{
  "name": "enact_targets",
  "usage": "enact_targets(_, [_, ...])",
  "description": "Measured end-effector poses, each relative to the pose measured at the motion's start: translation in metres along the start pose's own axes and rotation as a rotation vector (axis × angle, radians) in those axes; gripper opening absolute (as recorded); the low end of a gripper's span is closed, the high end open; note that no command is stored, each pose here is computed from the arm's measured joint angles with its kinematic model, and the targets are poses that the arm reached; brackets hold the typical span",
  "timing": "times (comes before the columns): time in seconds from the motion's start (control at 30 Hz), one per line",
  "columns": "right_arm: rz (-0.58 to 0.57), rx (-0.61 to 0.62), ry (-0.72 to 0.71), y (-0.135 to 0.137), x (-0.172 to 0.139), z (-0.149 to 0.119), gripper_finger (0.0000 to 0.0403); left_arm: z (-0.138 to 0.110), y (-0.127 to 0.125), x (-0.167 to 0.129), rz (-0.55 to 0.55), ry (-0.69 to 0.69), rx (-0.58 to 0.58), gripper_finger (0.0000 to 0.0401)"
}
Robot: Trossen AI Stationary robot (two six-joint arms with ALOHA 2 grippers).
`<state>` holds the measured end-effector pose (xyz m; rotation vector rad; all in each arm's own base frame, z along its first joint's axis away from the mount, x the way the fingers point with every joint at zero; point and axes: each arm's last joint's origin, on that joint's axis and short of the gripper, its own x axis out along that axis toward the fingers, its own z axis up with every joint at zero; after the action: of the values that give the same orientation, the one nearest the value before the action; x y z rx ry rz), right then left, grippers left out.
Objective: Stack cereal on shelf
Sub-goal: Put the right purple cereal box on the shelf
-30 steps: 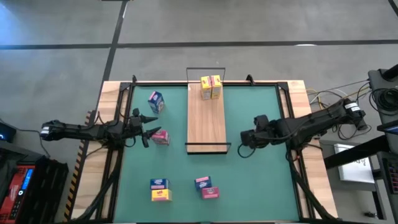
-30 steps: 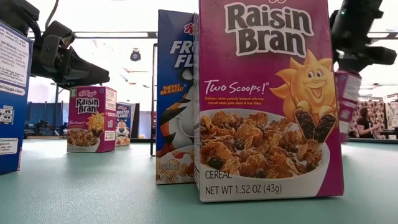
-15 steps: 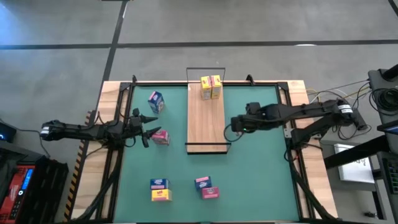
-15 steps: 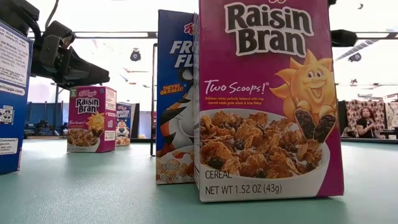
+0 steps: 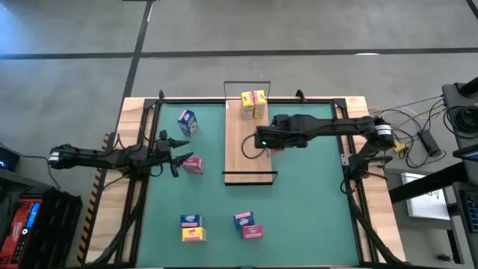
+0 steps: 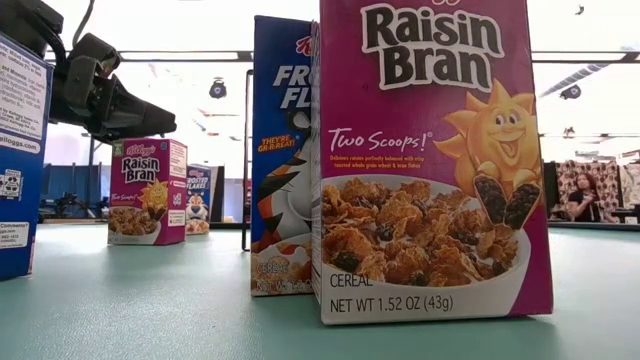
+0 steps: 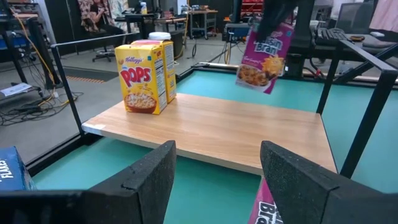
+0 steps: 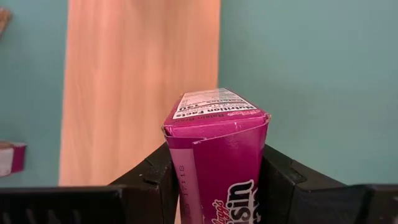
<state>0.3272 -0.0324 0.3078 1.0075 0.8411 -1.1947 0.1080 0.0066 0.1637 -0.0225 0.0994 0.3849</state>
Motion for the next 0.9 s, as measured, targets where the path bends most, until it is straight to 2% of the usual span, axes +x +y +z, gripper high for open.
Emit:
enact_targets(0.23, [0.0,0.001,0.117,0.019,0.02,0.034,0.0144,0.0,0.0,0.0,0.0,0.0,0.0,0.0218])
enact_targets(0.7, [0.037,0.001,0.092,0.06,0.044,0.068,0.0144,0.0,0.0,0.0,0.0,0.0,0.0,0.0218])
enact_targets(0.9, [-0.036,0.005,0.11,0.073,0.066,0.078,0.0144,0.0,0.0,0.0,0.0,0.0,0.0,0.0218])
